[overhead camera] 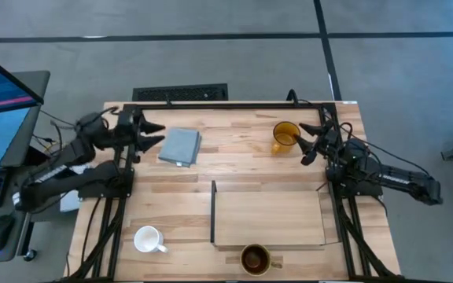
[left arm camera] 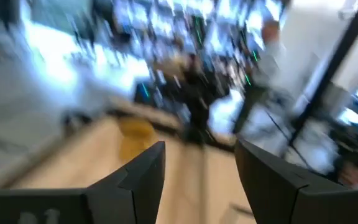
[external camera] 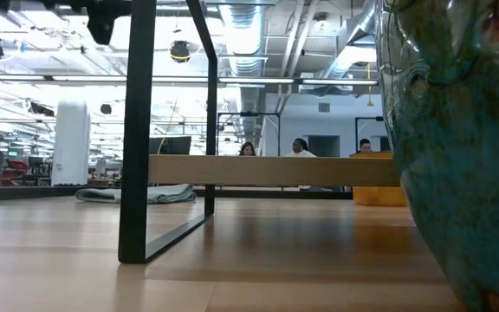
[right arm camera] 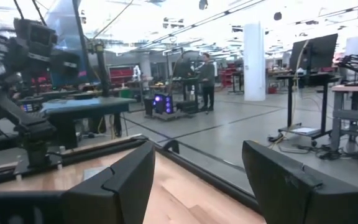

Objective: Stack small to large cups/mugs on shelf
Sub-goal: Put the white mug on the shelf

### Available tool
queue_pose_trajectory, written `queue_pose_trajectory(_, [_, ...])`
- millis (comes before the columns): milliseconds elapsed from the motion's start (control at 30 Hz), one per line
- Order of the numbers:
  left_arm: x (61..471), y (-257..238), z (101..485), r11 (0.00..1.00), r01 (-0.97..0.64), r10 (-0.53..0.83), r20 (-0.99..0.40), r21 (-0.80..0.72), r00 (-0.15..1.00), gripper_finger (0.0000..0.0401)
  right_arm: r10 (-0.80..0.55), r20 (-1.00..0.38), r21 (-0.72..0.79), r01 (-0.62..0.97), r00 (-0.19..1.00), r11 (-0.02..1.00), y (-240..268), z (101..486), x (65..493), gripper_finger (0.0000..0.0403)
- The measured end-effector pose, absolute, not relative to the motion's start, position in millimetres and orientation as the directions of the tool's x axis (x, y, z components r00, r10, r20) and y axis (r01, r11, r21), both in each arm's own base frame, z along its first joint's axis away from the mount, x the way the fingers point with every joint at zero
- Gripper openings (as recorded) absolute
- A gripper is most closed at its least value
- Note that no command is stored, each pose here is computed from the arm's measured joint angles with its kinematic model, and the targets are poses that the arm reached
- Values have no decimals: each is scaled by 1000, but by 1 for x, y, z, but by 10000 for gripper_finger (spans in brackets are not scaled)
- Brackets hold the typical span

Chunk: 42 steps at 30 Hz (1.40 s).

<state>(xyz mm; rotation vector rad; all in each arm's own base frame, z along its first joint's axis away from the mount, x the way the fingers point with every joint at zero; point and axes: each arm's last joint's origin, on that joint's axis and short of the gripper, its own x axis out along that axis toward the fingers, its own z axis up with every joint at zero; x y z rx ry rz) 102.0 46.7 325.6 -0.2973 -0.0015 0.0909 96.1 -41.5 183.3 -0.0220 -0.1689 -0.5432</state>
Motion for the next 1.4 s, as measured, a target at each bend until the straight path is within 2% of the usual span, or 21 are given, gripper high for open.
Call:
queue_pose_trajectory(233, [116, 39, 359, 898, -43, -109, -316, -438, 943, 184, -514, 155, 22, 517, 844, 856, -42, 182, 96, 266])
queue_pose_trajectory(500, [136, 28, 383, 773, -64, -283, -434, -631, 855, 184, -515, 130, 16, 517, 847, 856, -42, 180, 97, 266])
queue_pose_trajectory(767, [167, 10, 368, 699, -94, -428, -520, -709, 739, 184, -517, 73, 6, 518, 853, 856, -42, 174, 97, 266])
queue_pose_trajectory(1167, [206, -40, 324, 744, -100, -582, -713, -661, 391, 184, -518, 69, 4, 519, 852, 855, -42, 174, 97, 266])
queue_pose_trajectory(1300, [206, -58, 305, 782, -150, -577, -793, -605, 194, 184, -518, 62, 3, 519, 853, 855, -42, 173, 97, 266])
queue_pose_trajectory(1400, [202, -71, 294, 820, -107, -560, -827, -562, 48, 184, -519, 41, -1, 520, 854, 854, -42, 171, 97, 266])
